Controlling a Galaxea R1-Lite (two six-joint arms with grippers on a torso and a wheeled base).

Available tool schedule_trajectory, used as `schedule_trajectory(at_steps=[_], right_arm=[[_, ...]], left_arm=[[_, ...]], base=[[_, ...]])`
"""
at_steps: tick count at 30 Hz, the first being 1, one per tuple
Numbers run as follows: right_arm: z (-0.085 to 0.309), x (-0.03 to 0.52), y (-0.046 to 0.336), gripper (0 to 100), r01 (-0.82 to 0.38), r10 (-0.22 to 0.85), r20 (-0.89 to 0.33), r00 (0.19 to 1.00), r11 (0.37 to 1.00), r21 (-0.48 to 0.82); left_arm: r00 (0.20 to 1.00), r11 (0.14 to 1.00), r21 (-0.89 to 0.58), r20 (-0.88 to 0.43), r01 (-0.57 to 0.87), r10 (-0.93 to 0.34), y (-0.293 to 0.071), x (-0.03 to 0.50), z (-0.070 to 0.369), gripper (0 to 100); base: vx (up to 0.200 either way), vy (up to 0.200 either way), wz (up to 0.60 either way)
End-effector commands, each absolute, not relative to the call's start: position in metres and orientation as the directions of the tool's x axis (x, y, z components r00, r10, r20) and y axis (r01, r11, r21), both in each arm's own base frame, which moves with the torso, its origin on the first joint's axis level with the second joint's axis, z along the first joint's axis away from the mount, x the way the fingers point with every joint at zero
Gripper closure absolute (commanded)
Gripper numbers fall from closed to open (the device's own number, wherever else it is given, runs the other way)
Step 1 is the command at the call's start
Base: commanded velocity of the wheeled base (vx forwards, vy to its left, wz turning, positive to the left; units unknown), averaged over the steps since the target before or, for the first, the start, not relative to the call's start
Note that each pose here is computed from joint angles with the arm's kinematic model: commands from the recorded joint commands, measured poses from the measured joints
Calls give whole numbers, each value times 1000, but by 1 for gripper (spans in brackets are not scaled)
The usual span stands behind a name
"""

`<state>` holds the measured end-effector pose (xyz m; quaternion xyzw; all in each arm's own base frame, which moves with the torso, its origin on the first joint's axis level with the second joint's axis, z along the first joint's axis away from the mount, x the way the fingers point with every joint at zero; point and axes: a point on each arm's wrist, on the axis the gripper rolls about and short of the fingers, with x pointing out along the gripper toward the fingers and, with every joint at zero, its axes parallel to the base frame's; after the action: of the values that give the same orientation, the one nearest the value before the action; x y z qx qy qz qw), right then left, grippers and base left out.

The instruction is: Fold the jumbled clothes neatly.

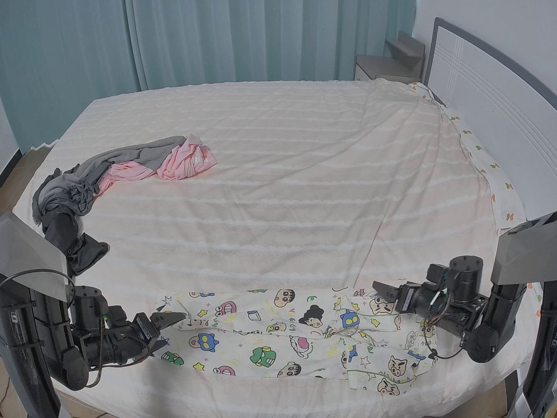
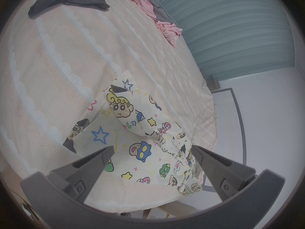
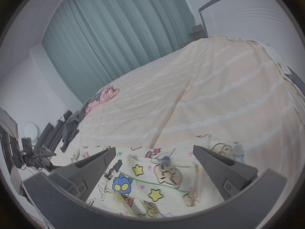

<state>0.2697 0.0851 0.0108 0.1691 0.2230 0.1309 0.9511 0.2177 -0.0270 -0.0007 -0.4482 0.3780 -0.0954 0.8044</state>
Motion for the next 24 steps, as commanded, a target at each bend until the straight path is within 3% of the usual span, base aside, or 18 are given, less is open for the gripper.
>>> schedule_trajectory(at_steps=[1,24], right_arm=[[0,261,69,0,-124,303,-438,846,912,390],[-18,280,89,0,-212,382,-428,819,895,393]], left_arm=[[698,580,-794,-519,-182,-493,-27,216,0,0],[697,581,-793,-520,-182,-493,-27,216,0,0]], base=[[0,0,0],[0,0,0]])
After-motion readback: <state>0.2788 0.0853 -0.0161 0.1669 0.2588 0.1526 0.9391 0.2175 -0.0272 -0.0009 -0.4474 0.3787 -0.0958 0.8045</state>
